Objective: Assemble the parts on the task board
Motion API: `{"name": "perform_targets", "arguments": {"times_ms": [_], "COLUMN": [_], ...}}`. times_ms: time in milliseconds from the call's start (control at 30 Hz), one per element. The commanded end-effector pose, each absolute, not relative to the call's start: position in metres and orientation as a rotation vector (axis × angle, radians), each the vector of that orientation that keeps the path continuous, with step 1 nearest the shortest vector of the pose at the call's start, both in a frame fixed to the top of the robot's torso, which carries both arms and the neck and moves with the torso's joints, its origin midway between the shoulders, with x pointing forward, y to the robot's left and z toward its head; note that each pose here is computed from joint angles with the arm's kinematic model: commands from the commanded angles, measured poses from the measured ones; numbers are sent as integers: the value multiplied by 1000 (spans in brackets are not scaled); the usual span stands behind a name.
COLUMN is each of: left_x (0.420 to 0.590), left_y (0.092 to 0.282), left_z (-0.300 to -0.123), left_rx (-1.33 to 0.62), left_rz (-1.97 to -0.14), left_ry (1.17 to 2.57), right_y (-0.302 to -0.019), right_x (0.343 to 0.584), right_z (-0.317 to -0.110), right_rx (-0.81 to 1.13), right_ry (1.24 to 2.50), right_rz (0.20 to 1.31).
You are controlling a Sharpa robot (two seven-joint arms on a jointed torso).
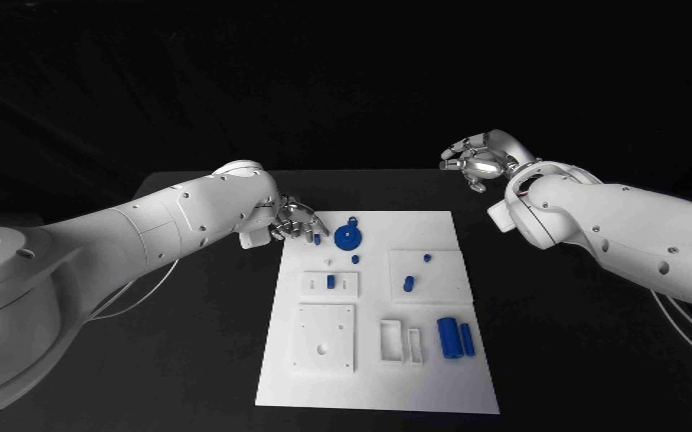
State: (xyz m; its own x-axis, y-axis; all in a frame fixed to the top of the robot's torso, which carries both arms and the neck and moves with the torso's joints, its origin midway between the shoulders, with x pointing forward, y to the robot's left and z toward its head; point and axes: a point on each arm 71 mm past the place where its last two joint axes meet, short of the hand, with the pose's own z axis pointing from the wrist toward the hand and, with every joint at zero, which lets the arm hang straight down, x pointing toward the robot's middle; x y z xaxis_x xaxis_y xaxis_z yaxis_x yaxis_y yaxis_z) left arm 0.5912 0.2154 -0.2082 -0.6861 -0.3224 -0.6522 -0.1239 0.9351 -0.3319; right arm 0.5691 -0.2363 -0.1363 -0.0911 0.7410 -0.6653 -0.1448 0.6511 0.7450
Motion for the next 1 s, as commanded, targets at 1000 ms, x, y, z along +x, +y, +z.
{"name": "perform_targets", "arguments": {"times_ms": [1000], "left_x": [591], "left_y": [215], "left_z": [-210], "left_rx": [-348], "left_rz": [-379], "left_ry": [2284], "right_y": [-233], "right_x": [571], "right_z": [-138], "right_rx": [524], "right_ry": [1518], "right_rz": [798]}}
